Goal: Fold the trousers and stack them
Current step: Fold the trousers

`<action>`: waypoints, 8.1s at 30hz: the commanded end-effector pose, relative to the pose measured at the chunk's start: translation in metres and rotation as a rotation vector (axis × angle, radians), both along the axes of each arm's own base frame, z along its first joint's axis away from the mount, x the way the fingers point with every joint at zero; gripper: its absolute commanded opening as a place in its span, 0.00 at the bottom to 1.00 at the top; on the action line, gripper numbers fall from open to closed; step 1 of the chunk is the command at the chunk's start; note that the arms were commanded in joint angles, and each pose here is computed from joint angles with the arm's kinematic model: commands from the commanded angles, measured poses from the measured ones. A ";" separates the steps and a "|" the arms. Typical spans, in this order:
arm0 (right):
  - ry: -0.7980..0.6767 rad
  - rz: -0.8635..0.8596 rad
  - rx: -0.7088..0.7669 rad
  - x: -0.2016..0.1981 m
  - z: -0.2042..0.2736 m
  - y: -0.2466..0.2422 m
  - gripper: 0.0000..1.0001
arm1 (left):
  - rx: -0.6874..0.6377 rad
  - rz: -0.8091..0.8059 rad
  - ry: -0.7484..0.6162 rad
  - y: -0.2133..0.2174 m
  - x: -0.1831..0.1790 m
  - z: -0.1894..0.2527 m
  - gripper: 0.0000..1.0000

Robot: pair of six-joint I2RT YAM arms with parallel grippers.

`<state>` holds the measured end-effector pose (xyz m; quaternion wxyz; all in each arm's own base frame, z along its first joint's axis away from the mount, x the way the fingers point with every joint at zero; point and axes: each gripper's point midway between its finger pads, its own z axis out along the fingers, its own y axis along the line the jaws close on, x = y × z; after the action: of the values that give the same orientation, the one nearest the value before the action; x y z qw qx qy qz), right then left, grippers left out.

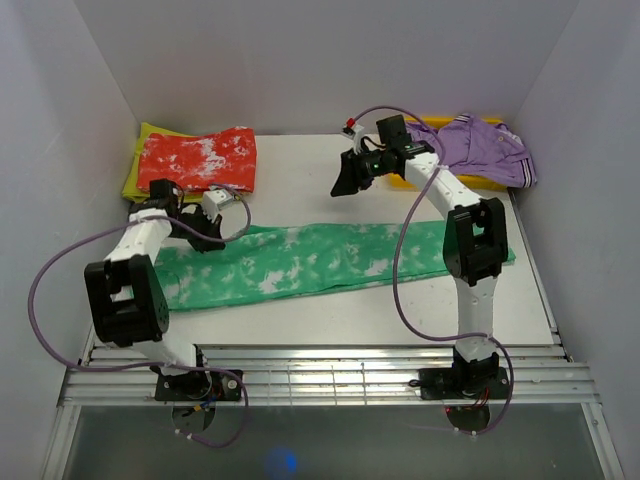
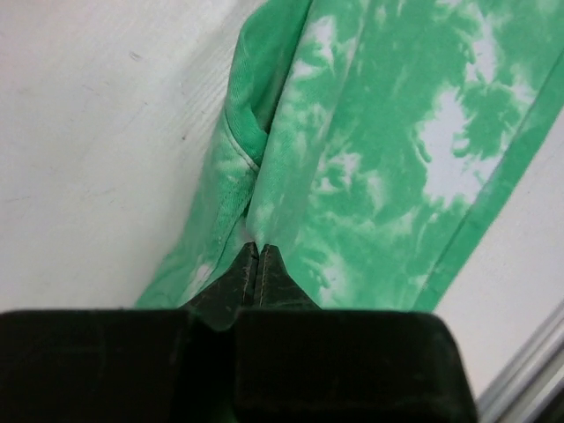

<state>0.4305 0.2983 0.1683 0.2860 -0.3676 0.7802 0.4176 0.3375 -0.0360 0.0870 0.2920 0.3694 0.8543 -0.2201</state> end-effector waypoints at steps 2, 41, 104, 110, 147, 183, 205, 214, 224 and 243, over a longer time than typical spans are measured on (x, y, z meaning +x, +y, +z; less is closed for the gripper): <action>0.167 0.018 0.210 -0.024 0.025 0.081 0.49 | 0.054 -0.097 -0.273 -0.006 -0.009 0.027 0.00; 0.353 0.127 0.130 -0.165 -0.078 0.263 0.83 | 0.364 -0.407 -0.713 -0.010 -0.092 -0.041 0.30; 0.472 0.077 0.499 -0.157 -0.013 0.312 0.83 | 0.289 -0.618 -0.326 -0.009 -0.153 -0.089 0.13; 0.438 0.016 0.555 -0.126 0.003 0.316 0.84 | 0.296 -0.649 -0.328 -0.009 -0.161 -0.093 0.13; -0.160 0.129 -0.342 -0.092 -0.093 0.018 0.23 | 0.091 0.567 0.247 0.021 0.032 0.088 0.45; -0.119 0.153 -0.593 -0.114 -0.169 -0.034 0.14 | 0.494 0.772 0.277 0.006 0.015 -0.003 0.42; -0.099 0.161 -0.607 -0.122 -0.176 -0.038 0.10 | 0.551 0.763 0.291 0.009 0.017 -0.023 0.35; -0.113 0.189 -0.644 -0.128 -0.182 -0.046 0.08 | 0.555 0.737 0.176 0.012 0.050 0.002 0.00; -0.128 0.220 -0.666 -0.136 -0.187 -0.054 0.08 | 0.570 0.737 0.018 0.023 0.095 0.014 0.00; -0.466 0.387 -0.048 -0.148 -0.029 0.104 0.26 | 0.410 0.704 0.068 -0.002 0.117 0.003 0.00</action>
<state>0.2922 0.3358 0.0699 0.2745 -0.5995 0.7017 0.2700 0.4471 -0.0308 0.0784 0.2239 0.1109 0.9650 0.0797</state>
